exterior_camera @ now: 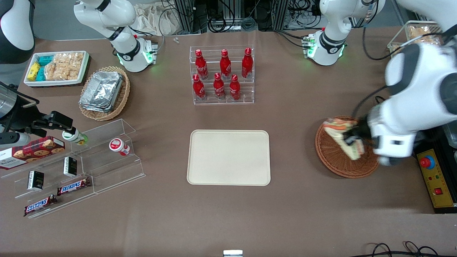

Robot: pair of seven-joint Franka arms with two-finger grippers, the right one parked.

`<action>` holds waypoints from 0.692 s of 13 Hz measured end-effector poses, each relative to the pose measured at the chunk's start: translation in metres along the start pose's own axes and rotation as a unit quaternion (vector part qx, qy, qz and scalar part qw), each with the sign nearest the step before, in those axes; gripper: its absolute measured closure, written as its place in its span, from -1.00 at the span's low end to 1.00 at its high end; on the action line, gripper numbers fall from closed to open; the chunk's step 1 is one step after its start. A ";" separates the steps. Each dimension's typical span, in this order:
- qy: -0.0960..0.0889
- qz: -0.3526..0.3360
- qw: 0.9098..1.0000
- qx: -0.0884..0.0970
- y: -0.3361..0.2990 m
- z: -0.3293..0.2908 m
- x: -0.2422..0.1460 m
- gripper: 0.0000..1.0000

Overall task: Place sandwich from basket to tray
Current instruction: 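Lift the sandwich out of the basket and carry it toward the tray, then lower the sandwich onto the beige tray and open the left gripper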

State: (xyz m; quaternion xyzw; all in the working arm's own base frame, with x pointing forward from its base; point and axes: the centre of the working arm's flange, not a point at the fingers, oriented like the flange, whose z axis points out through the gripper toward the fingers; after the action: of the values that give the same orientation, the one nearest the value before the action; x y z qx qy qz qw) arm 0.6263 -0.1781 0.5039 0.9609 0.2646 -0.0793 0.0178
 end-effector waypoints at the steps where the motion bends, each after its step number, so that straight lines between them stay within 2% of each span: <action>1: -0.005 0.038 0.999 -0.004 0.023 0.020 -0.008 0.69; 3: -0.013 0.102 0.995 -0.007 0.070 0.076 -0.023 0.69; 5: -0.007 0.147 0.989 -0.009 0.119 0.149 -0.044 0.69; 7: -0.001 0.185 0.983 -0.001 0.156 0.222 -0.071 0.69; 9: -0.004 0.214 0.977 0.012 0.175 0.275 -0.097 0.69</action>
State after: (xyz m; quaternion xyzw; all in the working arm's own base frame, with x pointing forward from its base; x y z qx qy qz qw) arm 0.5942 -0.3985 0.2463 0.9951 0.0522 -0.0803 0.0242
